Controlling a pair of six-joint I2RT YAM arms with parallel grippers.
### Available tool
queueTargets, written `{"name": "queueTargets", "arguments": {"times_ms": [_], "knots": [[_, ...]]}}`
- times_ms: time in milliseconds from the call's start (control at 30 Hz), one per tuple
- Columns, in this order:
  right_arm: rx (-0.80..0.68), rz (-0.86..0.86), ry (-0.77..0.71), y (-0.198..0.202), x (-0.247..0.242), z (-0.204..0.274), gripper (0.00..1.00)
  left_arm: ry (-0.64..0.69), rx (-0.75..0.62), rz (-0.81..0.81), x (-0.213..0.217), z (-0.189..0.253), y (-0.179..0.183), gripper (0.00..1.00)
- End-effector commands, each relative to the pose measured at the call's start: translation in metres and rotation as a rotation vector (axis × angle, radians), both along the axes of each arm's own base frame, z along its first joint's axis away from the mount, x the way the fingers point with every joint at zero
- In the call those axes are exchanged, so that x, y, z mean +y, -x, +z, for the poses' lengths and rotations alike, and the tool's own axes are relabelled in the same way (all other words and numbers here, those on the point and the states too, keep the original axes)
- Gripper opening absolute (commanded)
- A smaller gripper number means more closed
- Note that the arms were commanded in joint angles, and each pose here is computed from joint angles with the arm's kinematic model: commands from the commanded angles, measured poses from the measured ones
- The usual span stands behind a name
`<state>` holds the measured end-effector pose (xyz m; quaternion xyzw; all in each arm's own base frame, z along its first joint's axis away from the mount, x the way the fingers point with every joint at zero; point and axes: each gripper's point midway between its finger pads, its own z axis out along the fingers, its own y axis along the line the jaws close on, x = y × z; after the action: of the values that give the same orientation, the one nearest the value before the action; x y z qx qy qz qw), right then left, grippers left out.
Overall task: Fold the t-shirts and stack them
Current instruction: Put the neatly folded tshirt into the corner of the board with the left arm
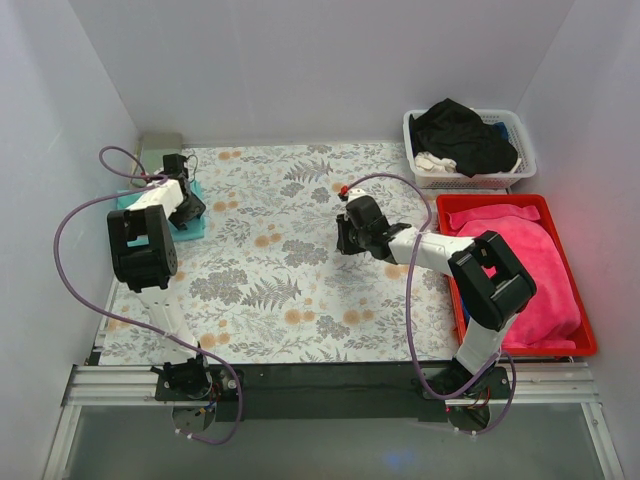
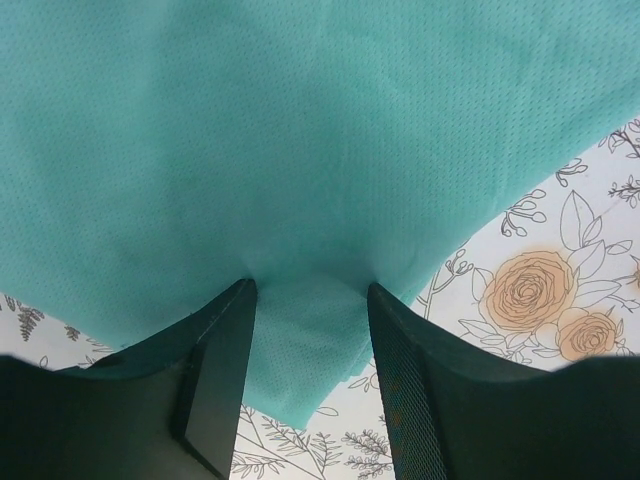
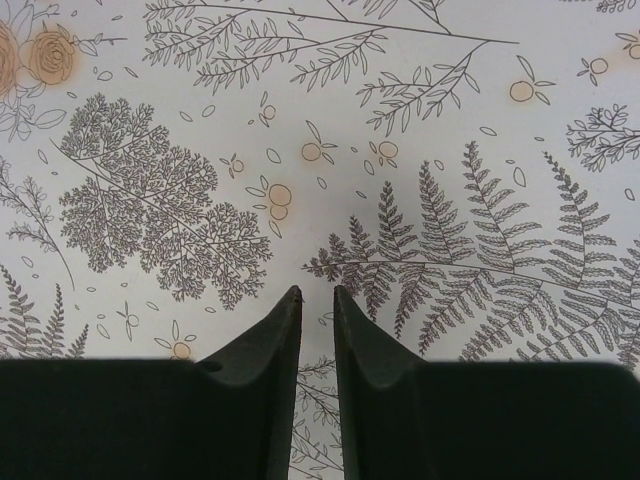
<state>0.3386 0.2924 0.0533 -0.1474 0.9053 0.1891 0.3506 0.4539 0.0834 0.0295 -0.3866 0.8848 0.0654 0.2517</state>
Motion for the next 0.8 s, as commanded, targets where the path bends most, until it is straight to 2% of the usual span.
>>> {"name": "queueTargets", "arguments": {"times_ms": [0,300,533,633,767], "knots": [[-0.051,0.002,-0.033,-0.002,0.003,0.02,0.24,-0.018,0.055,0.046,-0.004,-0.005,0.018,0.47],[-0.062,-0.009,-0.053,0.003,-0.001,0.026,0.24,-0.026,0.157,0.104,-0.014,-0.016,0.06,0.47],[-0.061,-0.006,-0.066,0.009,-0.004,0.027,0.24,-0.078,0.199,0.224,-0.007,-0.019,0.093,0.48],[-0.06,-0.001,-0.07,0.011,-0.004,0.027,0.24,-0.074,0.162,0.237,-0.008,-0.015,0.092,0.47],[-0.061,0.003,-0.073,0.011,-0.002,0.028,0.24,-0.067,0.095,0.209,-0.01,0.008,0.072,0.47]]}}
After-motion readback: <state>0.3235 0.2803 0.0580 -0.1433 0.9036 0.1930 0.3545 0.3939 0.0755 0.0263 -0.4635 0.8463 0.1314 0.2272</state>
